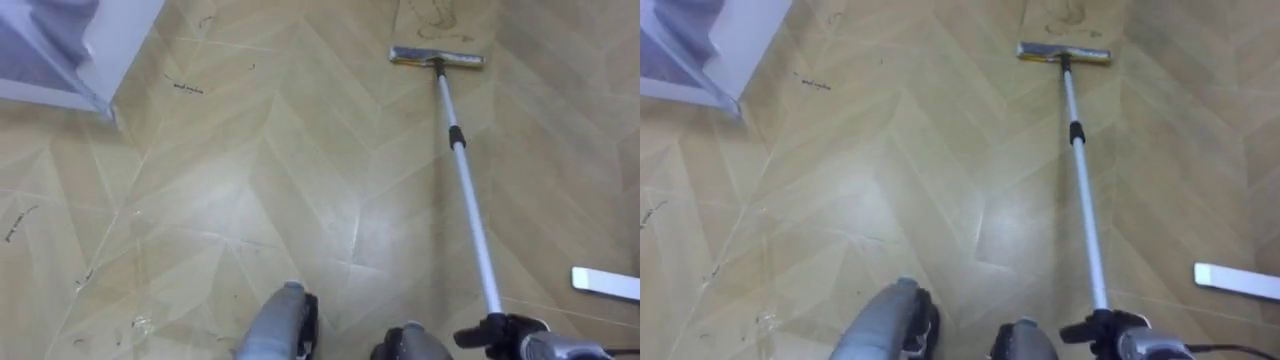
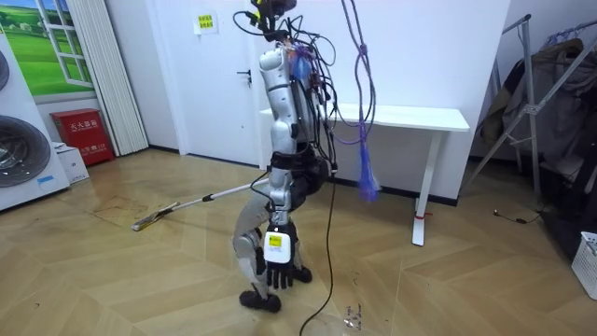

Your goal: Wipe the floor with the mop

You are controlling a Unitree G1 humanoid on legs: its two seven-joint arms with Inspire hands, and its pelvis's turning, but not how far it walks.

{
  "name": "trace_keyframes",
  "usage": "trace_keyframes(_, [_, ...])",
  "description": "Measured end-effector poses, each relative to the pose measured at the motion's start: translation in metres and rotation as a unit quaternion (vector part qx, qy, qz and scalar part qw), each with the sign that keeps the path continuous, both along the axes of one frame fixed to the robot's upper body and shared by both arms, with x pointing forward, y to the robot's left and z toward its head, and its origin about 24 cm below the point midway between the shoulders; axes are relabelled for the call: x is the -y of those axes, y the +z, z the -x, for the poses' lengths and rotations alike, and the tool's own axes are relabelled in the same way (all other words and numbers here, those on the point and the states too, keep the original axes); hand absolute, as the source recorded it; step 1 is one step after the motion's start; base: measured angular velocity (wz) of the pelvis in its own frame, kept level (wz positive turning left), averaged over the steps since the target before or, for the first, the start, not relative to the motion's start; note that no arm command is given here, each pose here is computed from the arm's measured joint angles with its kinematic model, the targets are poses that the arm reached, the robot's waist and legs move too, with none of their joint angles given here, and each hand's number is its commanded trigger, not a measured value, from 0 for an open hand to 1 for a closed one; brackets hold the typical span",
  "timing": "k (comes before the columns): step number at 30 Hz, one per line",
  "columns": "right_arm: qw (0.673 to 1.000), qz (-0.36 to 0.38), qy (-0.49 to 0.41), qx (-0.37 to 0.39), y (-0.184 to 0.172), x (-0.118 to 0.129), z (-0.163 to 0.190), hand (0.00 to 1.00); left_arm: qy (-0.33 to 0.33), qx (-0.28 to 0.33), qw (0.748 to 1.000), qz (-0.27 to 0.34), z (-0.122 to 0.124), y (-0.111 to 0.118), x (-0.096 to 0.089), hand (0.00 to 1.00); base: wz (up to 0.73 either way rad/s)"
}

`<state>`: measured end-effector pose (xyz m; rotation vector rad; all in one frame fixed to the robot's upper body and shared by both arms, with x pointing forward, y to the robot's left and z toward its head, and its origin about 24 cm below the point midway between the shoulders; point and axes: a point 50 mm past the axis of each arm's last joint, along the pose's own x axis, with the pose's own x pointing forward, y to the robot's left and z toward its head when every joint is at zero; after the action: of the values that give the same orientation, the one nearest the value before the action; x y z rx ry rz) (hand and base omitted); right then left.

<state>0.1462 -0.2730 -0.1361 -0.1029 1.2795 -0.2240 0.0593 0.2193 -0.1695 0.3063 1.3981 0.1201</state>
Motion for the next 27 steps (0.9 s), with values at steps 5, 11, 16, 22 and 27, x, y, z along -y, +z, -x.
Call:
trace_keyframes(5, [0.992, 0.033, -0.057, -0.109, -0.012, 0.028, 0.094, 1.00, -0.008, 0.002, 1.000, 0.018, -0.002, 0.000, 0.002, 0.00, 0.38])
trace_keyframes(11, [0.984, 0.053, -0.060, -0.158, -0.018, 0.020, 0.128, 1.00, -0.008, 0.024, 1.000, 0.002, -0.007, 0.002, 0.000, 0.00, -0.13])
trace_keyframes(16, [0.986, 0.029, -0.051, -0.155, -0.027, -0.005, 0.124, 1.00, -0.011, 0.042, 0.999, 0.003, -0.013, 0.004, 0.004, 0.00, -0.17])
trace_keyframes(22, [0.989, 0.054, -0.046, -0.128, -0.017, 0.005, 0.072, 1.00, 0.001, 0.017, 1.000, -0.014, -0.008, 0.003, -0.001, 0.00, -0.15])
trace_keyframes(27, [0.997, 0.038, -0.062, -0.029, 0.005, 0.012, 0.002, 1.00, 0.014, 0.029, 0.999, -0.016, -0.009, 0.005, -0.001, 0.00, -0.17])
